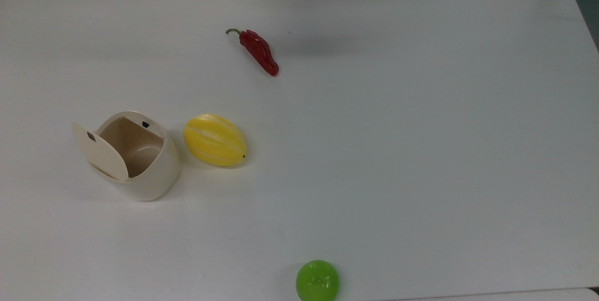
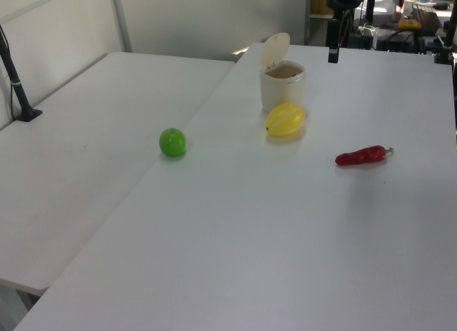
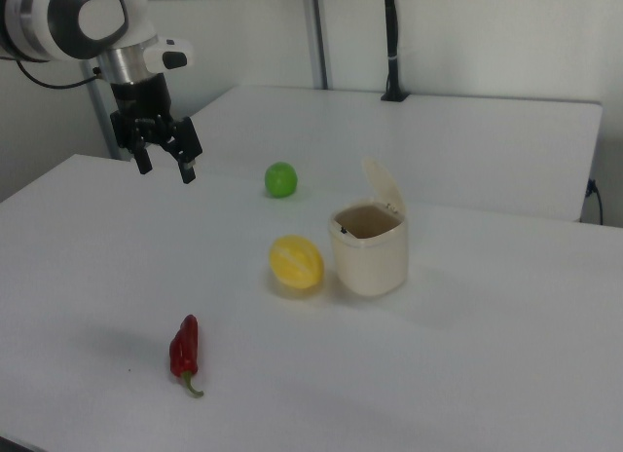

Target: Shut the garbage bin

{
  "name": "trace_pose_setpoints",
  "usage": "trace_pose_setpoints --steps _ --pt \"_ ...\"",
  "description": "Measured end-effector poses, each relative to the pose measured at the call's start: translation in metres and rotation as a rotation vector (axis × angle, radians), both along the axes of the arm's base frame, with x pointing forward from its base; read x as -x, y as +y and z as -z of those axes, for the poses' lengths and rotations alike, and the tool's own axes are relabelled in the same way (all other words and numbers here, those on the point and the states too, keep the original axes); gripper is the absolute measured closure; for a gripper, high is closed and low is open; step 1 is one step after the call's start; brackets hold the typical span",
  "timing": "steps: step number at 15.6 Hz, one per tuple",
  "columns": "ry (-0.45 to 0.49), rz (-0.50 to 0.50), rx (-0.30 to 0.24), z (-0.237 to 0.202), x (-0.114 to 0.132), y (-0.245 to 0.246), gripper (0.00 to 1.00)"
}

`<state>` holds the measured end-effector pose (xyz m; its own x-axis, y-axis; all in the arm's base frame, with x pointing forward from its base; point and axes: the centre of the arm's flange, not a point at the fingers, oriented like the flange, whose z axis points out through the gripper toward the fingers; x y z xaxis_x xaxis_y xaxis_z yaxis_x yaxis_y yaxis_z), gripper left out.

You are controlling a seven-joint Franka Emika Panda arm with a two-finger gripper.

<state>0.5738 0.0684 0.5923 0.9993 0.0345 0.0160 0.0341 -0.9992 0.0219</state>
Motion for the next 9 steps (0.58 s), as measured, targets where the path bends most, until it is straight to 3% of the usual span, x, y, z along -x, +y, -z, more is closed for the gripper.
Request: trace_pose_setpoints --steps 9 --pt "0.006 0.001 0.001 0.0030 0.0003 -0.0005 0.00"
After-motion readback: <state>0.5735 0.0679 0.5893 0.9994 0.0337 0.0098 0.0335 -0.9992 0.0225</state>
